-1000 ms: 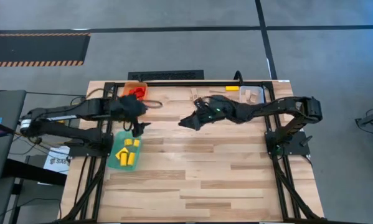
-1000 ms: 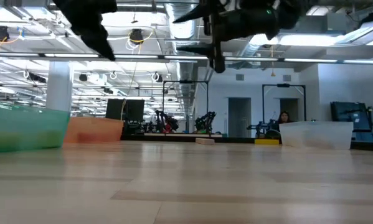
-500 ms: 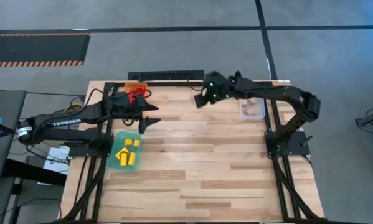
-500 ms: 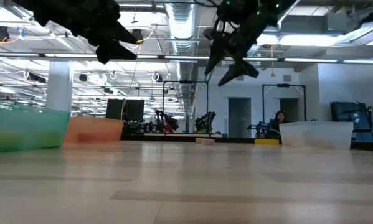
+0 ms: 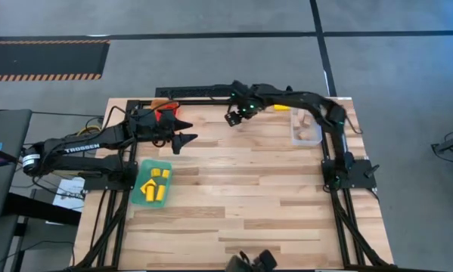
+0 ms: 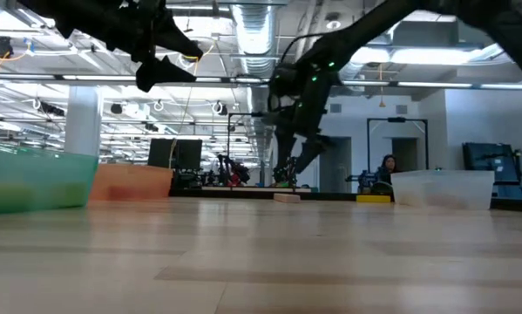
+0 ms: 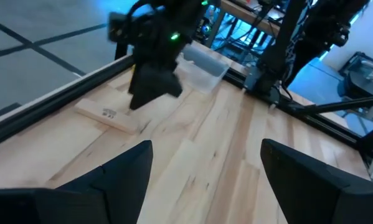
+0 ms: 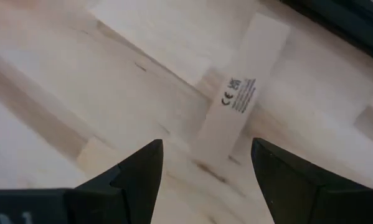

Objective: Sort & place blocks by color
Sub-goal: Put the brown wooden block into the white bin

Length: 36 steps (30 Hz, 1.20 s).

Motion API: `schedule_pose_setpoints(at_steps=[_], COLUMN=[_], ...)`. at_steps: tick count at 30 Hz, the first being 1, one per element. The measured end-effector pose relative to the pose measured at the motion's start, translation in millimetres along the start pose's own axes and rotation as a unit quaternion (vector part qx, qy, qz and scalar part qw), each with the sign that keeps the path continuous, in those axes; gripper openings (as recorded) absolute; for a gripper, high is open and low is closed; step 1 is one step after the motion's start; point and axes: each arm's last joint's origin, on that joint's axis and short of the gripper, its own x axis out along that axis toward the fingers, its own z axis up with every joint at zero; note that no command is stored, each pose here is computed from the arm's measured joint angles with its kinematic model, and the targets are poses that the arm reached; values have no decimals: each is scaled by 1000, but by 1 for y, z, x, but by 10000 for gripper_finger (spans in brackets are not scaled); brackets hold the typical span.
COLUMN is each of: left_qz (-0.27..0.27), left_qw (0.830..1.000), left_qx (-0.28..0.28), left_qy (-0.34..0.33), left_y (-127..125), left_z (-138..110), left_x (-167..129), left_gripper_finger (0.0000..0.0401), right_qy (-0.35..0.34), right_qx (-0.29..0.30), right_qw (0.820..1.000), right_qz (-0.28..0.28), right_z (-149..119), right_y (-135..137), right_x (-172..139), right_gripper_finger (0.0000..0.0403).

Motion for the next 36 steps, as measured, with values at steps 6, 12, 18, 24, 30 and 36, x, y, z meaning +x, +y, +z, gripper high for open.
schedule_pose_setpoints(at_steps=[6,12,18,24,30,36], left_qz=[1,-6,-4,-12,-13,-13], left_qw=[1000,1000,1000,1000,1000,1000], left_qx=[-16,-16,-17,-10,6,17], left_qy=[3,8,18,22,21,21], left_y=[0,0,0,0,0,0], left_z=[-1,-1,-3,-3,-3,-3], left_x=[0,0,0,0,0,0], left_gripper_finger=[286,286,286,286,286,286], right_qy=[68,115,105,104,99,71], right_qx=[-15,-20,2,-2,-14,-20], right_qw=[997,992,994,994,995,997], right_qz=[-35,-39,-32,-40,-31,-8], right_z=[22,28,32,31,30,36], right_y=[-2,-1,5,7,12,17], right_x=[30,53,49,50,44,29], right_gripper_finger=[265,265,265,265,265,265])
